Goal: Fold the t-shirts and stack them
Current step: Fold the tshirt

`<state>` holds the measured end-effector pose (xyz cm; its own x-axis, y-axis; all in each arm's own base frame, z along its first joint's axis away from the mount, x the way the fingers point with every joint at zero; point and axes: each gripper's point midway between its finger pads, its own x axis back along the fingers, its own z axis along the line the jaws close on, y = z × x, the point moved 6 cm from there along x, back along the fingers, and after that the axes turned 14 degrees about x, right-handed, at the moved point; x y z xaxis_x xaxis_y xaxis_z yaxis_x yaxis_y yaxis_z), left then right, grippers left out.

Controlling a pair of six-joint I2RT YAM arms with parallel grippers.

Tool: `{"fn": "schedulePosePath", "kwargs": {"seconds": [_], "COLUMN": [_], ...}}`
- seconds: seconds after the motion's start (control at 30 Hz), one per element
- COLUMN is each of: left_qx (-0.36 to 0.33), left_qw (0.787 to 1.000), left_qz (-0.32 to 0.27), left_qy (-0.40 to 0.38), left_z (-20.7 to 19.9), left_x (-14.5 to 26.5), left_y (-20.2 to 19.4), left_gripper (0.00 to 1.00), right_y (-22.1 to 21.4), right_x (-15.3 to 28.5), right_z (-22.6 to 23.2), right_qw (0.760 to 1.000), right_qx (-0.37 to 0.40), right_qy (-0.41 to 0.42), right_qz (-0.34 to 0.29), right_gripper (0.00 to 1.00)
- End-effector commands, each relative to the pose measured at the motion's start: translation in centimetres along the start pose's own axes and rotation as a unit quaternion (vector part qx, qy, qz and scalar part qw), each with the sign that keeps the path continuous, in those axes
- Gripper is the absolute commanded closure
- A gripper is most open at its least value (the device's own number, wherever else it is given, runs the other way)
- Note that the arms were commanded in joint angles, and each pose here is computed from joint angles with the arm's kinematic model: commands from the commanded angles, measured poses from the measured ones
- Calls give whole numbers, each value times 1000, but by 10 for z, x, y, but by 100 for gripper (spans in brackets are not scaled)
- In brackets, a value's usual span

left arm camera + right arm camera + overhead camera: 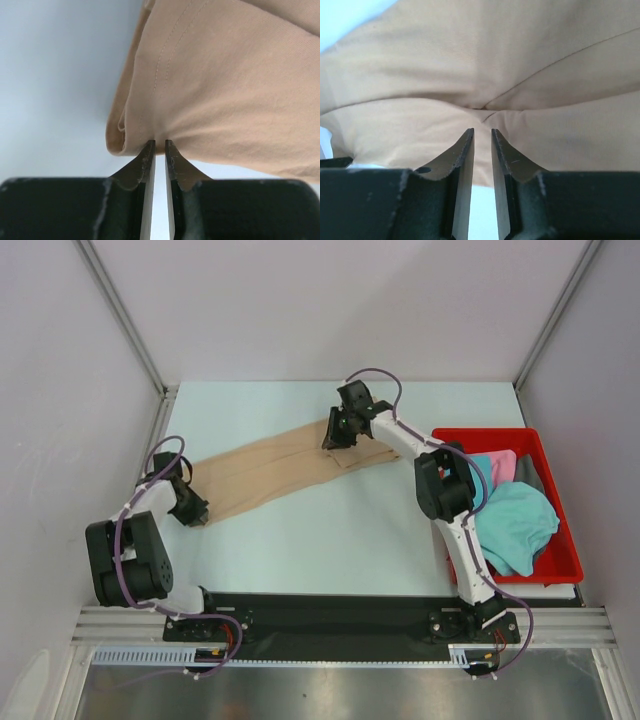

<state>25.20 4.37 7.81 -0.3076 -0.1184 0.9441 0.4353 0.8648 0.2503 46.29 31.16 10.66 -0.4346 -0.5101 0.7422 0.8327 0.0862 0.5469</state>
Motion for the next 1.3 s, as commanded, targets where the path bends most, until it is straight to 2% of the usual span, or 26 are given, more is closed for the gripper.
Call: {"fn": "schedulePosePath", "kwargs": {"seconds": [0.0, 0.13, 0.27, 0.33, 0.6, 0.67, 0.73, 0.83, 0.97, 1.07, 1.27], "left_qx": [-3, 3, -5, -7, -18, -17, -13, 31, 78, 89, 95], "left_qw": [1000, 1000, 995, 994, 998, 999, 999, 996, 991, 988, 987], "left_qz": [-7, -23, -90, -100, -57, -51, -43, -25, 10, 29, 28], "left_qy": [-4, -8, -40, -40, -24, 0, 29, 75, 110, 125, 128], "left_z": [3, 0, -15, -17, -20, -13, -4, 20, 55, 63, 65], "left_x": [10, 20, 51, 54, 20, 9, -1, -8, -17, -21, -15], "left_y": [1, 7, 31, 37, 34, 33, 30, 20, -5, -12, -14], "left_gripper": [81, 82, 77, 74, 79, 79, 84, 93, 94, 95, 95], "right_y": [17, 6, -7, -9, -8, -10, -12, -13, -13, -11, -7], "right_x": [29, 24, 17, 10, -5, -9, -13, -18, -23, -28, -38], "right_z": [10, 12, 17, 16, 10, 7, 4, -5, -21, -29, -33], "right_qw": [999, 999, 999, 999, 1000, 1000, 1000, 1000, 1000, 999, 999], "right_qx": [28, 26, 27, 21, 11, 8, 7, -3, -25, -33, -36], "right_qy": [5, 17, 27, 28, 25, 24, 22, 12, -13, -18, -14], "right_qz": [-27, -6, 2, 4, 2, 5, 7, 9, 8, 5, -1], "right_gripper": [74, 76, 79, 80, 83, 84, 84, 84, 84, 84, 83]}}
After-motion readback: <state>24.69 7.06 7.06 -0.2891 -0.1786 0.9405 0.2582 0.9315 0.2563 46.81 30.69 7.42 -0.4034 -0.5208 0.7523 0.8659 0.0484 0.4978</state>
